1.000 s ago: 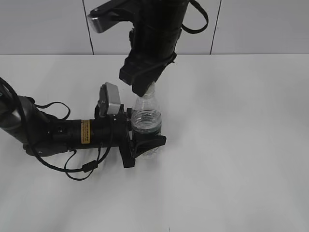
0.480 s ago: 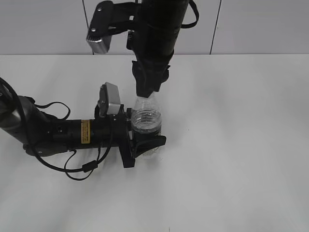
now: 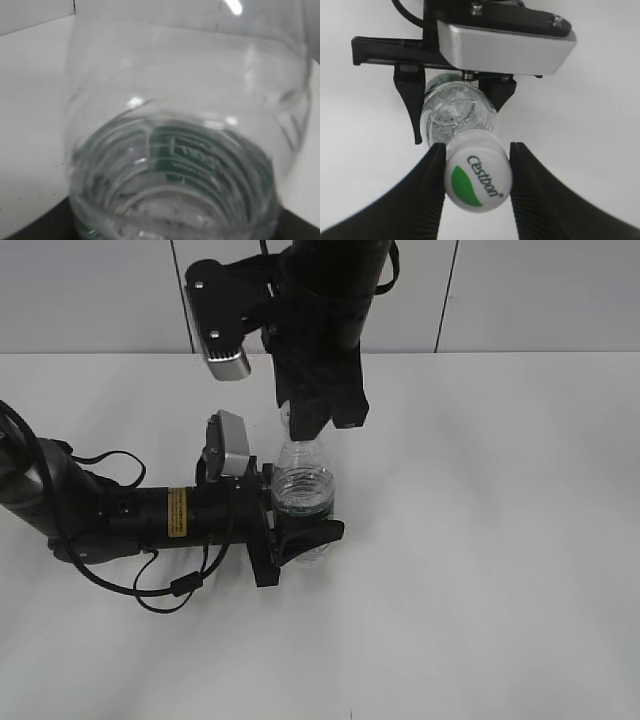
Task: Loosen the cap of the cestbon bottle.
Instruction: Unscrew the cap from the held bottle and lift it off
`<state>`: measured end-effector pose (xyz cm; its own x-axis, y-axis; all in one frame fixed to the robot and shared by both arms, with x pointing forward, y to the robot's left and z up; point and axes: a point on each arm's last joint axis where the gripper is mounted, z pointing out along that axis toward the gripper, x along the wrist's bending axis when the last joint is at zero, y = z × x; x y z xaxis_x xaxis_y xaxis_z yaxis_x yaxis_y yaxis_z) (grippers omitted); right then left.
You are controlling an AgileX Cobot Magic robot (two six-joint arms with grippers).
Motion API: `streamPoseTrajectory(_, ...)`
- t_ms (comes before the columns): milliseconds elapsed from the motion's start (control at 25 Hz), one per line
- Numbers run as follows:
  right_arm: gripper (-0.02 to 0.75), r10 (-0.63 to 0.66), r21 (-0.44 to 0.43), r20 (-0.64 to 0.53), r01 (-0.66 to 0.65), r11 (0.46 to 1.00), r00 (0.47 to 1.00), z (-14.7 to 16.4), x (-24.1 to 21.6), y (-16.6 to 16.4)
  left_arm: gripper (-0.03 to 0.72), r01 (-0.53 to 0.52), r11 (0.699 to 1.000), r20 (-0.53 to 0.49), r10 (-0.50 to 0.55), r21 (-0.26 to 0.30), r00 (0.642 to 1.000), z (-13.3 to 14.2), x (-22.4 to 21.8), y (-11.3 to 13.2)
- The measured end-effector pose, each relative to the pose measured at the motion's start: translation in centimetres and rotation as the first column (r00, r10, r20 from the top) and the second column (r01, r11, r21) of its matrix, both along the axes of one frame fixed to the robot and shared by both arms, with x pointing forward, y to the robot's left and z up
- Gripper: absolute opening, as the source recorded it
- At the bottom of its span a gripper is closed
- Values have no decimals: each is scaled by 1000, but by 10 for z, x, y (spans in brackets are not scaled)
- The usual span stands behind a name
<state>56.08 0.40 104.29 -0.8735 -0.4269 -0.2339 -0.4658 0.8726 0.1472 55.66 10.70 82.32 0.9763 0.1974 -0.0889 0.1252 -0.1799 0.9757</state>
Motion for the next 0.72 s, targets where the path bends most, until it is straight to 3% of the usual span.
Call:
streamPoseTrajectory(320, 294, 121, -35, 41, -120, 992, 992, 1, 1, -2, 410, -1, 1000, -3, 1, 0, 1000, 0, 0, 0)
streamPoseTrajectory(720, 293, 108, 5, 100, -109, 994, 989, 32, -8, -9, 410, 18, 1000, 2, -18, 3, 1000, 0, -1, 0)
